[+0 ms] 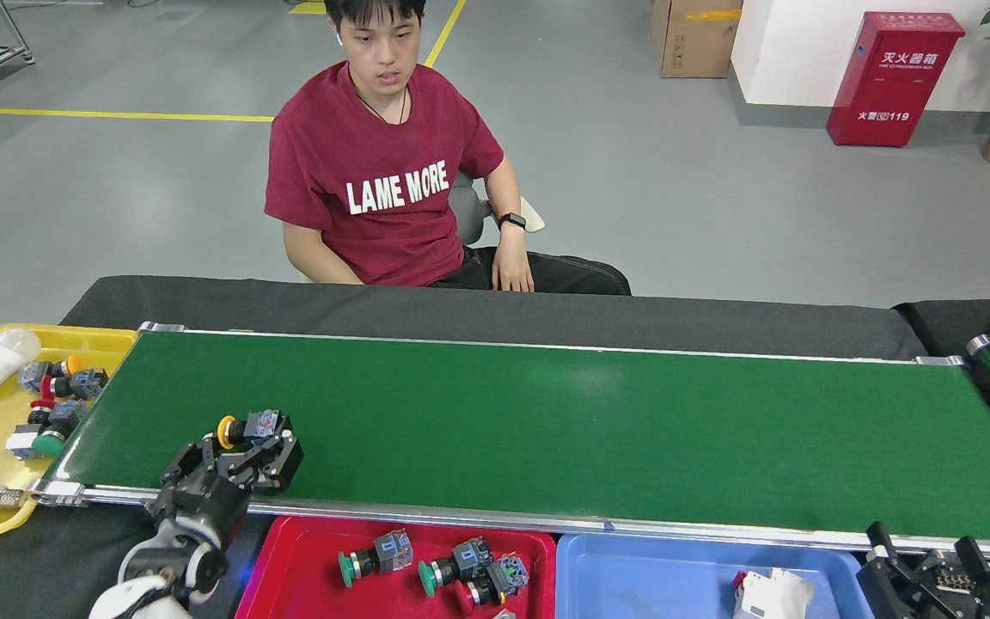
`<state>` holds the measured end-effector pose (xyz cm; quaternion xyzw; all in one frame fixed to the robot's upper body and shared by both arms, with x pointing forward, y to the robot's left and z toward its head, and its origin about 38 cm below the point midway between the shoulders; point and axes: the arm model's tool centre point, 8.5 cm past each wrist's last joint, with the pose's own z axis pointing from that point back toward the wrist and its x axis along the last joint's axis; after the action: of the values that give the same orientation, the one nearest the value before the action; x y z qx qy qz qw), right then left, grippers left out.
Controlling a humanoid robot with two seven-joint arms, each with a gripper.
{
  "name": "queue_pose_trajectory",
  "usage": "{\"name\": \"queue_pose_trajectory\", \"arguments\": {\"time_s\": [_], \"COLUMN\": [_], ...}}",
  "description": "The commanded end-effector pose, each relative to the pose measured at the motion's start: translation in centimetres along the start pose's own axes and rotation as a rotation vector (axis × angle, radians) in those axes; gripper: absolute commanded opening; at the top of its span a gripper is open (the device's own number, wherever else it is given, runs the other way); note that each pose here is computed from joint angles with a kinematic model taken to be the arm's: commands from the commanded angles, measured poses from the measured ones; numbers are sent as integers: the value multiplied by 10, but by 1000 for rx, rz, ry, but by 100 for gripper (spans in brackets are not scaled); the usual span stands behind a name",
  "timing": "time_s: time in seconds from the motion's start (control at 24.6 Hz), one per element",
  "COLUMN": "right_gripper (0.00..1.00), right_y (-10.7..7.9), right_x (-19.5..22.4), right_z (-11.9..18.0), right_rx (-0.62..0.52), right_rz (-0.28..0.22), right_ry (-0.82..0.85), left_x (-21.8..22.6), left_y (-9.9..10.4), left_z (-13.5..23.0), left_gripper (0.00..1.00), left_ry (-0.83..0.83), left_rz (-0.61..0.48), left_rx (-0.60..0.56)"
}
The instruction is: Pick switch part from conveyor to tray
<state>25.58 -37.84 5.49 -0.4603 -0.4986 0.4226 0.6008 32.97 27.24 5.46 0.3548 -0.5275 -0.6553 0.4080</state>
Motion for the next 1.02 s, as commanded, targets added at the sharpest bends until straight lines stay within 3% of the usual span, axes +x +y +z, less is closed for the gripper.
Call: {"name": "queue_pose_trajectory", "arguments": {"time_s": [0.0,0.04,0.16,0.37,0.49,0.57,0.65,0.73,0.77,0.81,0.97], "right_gripper": [96,96,96,96,96,96,98,98,98,99,99], "right_y": [-7,-8,-8,-13,-19,-20,-20,-22,-28,-30,-27], "right_x": [2,2,2,4,13,23,26,22,17,14,12], "right_z": [-3,-3,-3,-9,-22,-31,-33,-33,-35,-35,-34], "right_rx": [-20,-22,-23,-38,-42,-12,-3,-2,-1,1,5], "right_rz": [5,5,5,7,-5,-12,-12,28,90,122,110], "right_ry": [-10,-9,-9,-16,-31,-54,-63,-68,-72,-71,-55], "left_x": [26,33,42,25,-4,-45,-61,-68,-71,-72,-74], "left_y": [8,2,-13,-9,-8,-22,-30,-28,-27,-25,-17], "left_z": [29,40,51,58,71,93,102,104,106,107,106], "left_gripper": [65,100,100,100,100,100,100,100,100,99,98], "left_ry": [-146,-144,-147,-82,77,324,445,473,477,481,499], "left_rz": [-42,-33,0,8,50,97,125,114,100,88,-69], "left_rx": [37,22,-14,6,37,7,-11,-14,-15,-2,32]}}
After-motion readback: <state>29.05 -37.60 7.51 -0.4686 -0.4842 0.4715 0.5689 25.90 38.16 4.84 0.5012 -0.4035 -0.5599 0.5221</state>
